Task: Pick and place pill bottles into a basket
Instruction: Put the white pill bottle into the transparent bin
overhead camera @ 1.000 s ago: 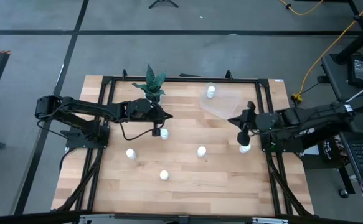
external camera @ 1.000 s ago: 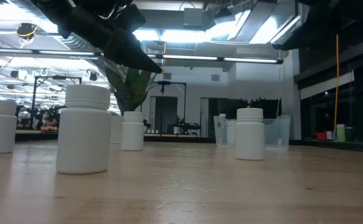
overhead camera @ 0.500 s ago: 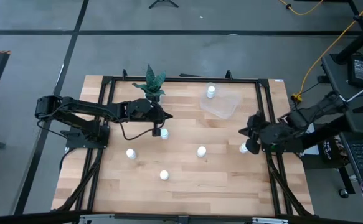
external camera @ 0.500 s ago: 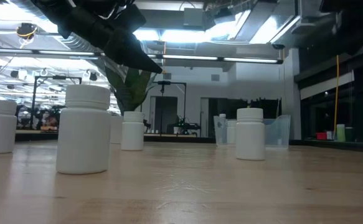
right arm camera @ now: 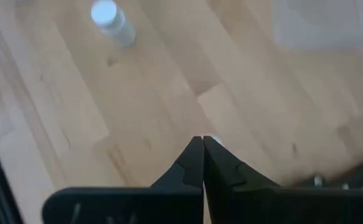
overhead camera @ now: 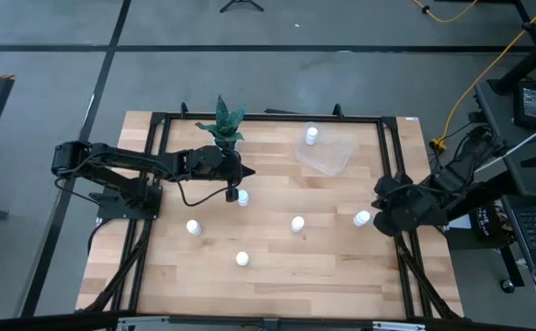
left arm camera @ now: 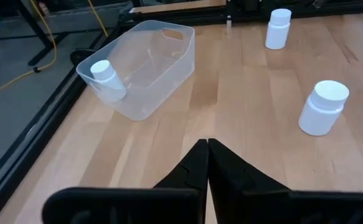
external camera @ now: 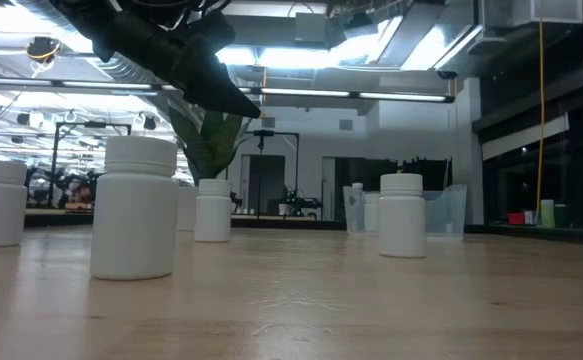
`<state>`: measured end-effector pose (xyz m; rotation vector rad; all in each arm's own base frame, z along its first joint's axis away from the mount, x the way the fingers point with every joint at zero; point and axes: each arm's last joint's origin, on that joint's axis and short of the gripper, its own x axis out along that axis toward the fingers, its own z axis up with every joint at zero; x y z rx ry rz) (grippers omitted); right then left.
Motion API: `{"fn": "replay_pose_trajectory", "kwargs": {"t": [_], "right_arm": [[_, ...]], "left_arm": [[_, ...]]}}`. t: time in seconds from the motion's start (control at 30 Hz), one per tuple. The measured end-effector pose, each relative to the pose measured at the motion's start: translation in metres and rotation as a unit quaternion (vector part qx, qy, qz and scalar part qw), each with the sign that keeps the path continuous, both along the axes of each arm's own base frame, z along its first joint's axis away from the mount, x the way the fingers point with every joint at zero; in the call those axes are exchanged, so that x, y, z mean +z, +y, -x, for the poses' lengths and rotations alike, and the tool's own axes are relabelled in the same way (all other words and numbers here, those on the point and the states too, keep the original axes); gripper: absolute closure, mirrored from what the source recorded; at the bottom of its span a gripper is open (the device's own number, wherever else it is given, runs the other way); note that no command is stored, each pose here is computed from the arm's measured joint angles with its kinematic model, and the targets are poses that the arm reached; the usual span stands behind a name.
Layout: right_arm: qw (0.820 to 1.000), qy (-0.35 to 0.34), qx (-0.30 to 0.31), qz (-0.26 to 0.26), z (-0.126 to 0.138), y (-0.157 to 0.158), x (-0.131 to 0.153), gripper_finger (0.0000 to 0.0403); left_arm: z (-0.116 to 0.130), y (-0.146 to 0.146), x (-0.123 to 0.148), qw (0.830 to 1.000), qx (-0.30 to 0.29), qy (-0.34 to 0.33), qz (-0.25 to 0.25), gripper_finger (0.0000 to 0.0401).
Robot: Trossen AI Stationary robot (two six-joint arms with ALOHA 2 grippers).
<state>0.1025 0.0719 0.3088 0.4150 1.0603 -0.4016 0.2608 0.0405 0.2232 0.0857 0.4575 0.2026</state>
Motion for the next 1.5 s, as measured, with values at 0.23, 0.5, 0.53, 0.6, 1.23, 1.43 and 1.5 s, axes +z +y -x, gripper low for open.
{"fn": "replay_pose_trajectory", "kwargs": {"t": [0.23,0.5,0.53,0.6,1.23,1.43,1.5], "right_arm": [[0.999,0.053,-0.011,0.0,-0.002,0.019,0.006,0.0403],[0.995,0.077,-0.053,-0.036,0.008,0.026,0.019,0.0403],[0.995,0.078,-0.052,-0.038,0.009,0.027,0.019,0.0403],[0.995,0.078,-0.047,-0.038,0.009,0.029,0.019,0.0403],[0.998,0.052,-0.042,-0.007,0.006,0.03,0.018,0.0402],[0.998,0.053,-0.035,-0.003,0.006,0.029,0.018,0.0387],[0.998,0.053,-0.031,-0.001,0.006,0.029,0.017,0.0383]], "left_arm": [[0.0,0.0,0.0,1.0,-0.001,0.0,-0.002,0.0393],[0.0,0.0,0.0,1.0,0.003,-0.001,0.006,0.0398],[0.0,0.0,0.0,1.0,0.003,-0.001,0.006,0.0399],[0.0,0.0,0.0,1.0,0.003,-0.001,0.006,0.0399],[0.0,0.0,0.0,1.0,0.008,-0.004,0.016,0.0396],[0.0,0.0,0.0,1.0,0.008,-0.004,0.016,0.0394],[0.0,0.0,0.0,1.0,0.008,-0.004,0.016,0.0396]]}}
